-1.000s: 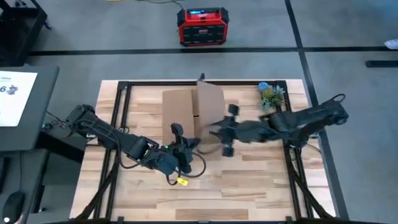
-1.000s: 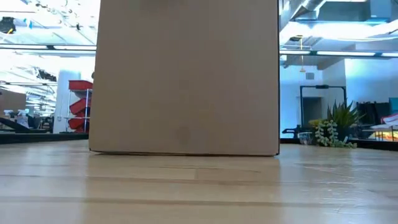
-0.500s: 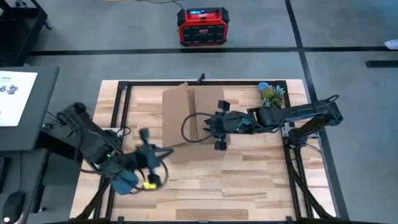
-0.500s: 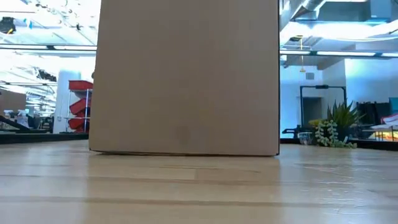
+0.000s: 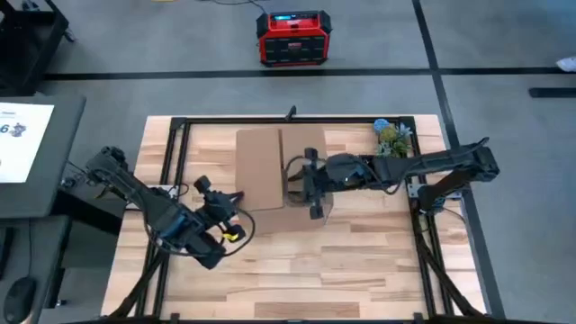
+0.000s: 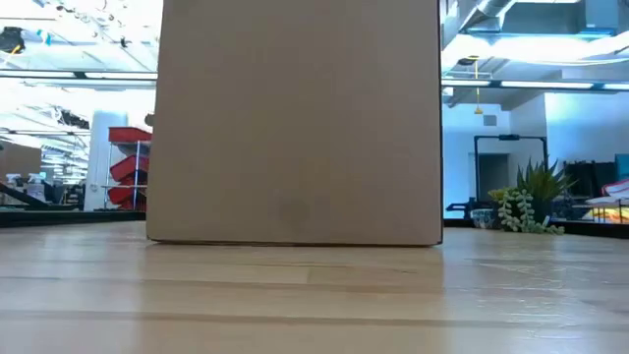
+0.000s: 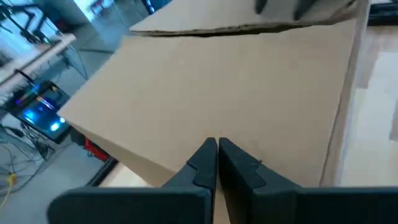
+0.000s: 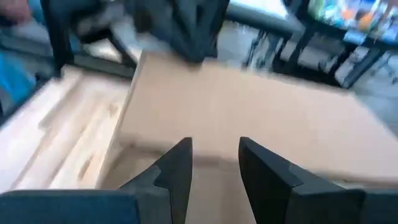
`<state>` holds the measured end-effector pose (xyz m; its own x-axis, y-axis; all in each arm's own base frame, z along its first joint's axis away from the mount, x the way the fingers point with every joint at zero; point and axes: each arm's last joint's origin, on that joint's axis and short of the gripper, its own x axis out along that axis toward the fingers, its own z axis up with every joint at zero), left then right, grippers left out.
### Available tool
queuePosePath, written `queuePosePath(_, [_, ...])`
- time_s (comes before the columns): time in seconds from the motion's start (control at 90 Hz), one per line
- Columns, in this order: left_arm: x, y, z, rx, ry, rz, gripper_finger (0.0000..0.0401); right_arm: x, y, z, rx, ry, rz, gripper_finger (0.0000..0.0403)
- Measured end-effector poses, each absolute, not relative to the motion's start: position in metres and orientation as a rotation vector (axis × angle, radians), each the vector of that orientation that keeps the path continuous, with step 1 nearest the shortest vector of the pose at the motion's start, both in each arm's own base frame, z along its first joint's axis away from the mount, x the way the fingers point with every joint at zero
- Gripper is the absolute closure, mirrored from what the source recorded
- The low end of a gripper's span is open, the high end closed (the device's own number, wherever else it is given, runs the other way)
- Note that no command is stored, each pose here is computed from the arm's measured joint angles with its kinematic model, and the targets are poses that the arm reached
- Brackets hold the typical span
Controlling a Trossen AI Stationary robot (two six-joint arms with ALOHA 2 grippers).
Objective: Wrap mug
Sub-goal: Close the cardboard box
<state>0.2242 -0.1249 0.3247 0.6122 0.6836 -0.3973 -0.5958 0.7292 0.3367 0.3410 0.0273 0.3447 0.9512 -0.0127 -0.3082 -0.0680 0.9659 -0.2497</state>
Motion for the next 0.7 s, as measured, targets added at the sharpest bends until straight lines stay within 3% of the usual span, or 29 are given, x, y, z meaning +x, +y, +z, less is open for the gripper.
queuePosePath(0.233, [0.228, -0.122, 0.324, 0.211, 0.551, 0.733, 0.0401, 0.340, 0.008, 0.358, -0.196, 0.220, -0.002, 0.0285])
queuePosePath(0.489, [0.235, -0.127, 0.327, 0.260, 0.525, 0.703, 0.0401, 0.355, -0.031, 0.329, -0.062, 0.345, 0.004, 0.0285])
queuePosePath(0.7, [0.227, -0.147, 0.359, 0.205, 0.480, 0.587, 0.0401, 0.360, -0.040, 0.314, -0.031, 0.426, -0.005, 0.0285])
